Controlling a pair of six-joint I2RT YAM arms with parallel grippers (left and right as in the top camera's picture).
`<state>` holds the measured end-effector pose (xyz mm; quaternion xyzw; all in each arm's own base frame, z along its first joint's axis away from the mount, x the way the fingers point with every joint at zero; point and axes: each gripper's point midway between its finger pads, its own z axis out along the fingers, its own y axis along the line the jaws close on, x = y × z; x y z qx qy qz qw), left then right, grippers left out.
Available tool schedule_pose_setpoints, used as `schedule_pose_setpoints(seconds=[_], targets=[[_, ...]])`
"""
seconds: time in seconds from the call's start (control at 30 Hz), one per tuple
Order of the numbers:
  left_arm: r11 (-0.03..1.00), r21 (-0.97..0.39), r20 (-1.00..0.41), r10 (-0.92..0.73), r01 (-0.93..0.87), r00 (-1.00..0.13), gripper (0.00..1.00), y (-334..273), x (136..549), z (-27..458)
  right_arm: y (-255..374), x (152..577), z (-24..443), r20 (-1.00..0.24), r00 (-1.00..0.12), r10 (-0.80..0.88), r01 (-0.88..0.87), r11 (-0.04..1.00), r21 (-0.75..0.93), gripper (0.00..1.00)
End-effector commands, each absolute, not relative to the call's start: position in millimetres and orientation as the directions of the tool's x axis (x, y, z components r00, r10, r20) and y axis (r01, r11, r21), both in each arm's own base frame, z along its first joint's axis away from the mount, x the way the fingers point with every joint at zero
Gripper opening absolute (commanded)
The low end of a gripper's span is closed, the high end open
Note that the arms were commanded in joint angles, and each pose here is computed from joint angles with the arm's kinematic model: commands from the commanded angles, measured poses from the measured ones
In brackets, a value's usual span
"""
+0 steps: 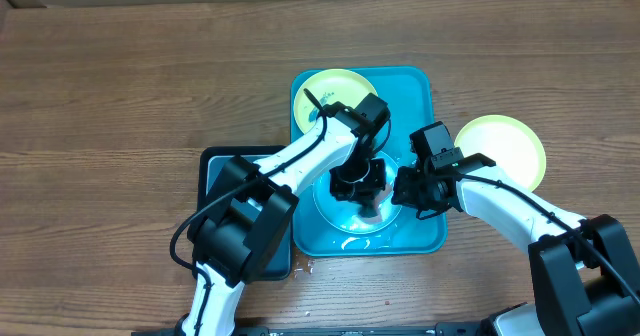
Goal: Clean dirty plates on tray and stack at the side
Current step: 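Scrub the light-blue plate with the sponge while the right gripper holds it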
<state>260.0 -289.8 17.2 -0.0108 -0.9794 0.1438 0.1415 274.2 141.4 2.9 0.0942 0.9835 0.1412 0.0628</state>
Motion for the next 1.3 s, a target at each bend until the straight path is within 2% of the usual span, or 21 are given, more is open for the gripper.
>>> schedule_pose_setpoints(seconds=[0.0,0.1,0.3,0.5,0.63,0.8,0.9,1.1,1.2,1.27], targets=[[0.999,-0.004,0.243,-0.044,-0.046,-0.969,0.04,-237,261,2,125,261,-17,-0.061,-0.976,0.211,0.196,0.961,0.197,0.04],[0.981,0.187,0.180,-0.085,-0.051,-0.980,0.04,-200,266,4,125,261,-17,-0.061,-0.975,0.211,0.196,0.961,0.198,0.04],[0.922,0.384,0.049,-0.066,-0.042,-0.997,0.04,-153,293,16,126,261,-17,-0.061,-0.975,0.211,0.196,0.961,0.198,0.04],[0.933,0.359,-0.020,-0.010,-0.016,-1.000,0.04,-152,329,35,126,261,-17,-0.061,-0.975,0.211,0.196,0.961,0.198,0.04],[0.975,0.222,-0.013,0.010,0.007,-1.000,0.04,-178,336,33,126,261,-17,-0.061,-0.975,0.211,0.196,0.961,0.198,0.04],[0.996,-0.091,0.066,0.034,0.028,-0.997,0.04,-239,324,19,125,261,-17,-0.061,-0.975,0.211,0.196,0.961,0.198,0.04],[0.965,-0.259,0.099,0.075,0.047,-0.992,0.04,-273,312,13,125,261,-17,-0.061,-0.975,0.211,0.196,0.961,0.198,0.04],[0.868,-0.493,0.161,0.153,0.055,-0.975,0.04,-319,291,21,126,261,-17,-0.062,-0.975,0.211,0.196,0.960,0.198,0.04],[0.820,-0.569,0.170,0.202,0.072,-0.965,0.04,-331,284,29,126,261,-17,-0.062,-0.975,0.211,0.196,0.960,0.198,0.04],[0.826,-0.560,0.184,0.203,0.068,-0.962,0.04,-328,281,29,125,261,-17,-0.061,-0.975,0.211,0.196,0.961,0.198,0.04]])
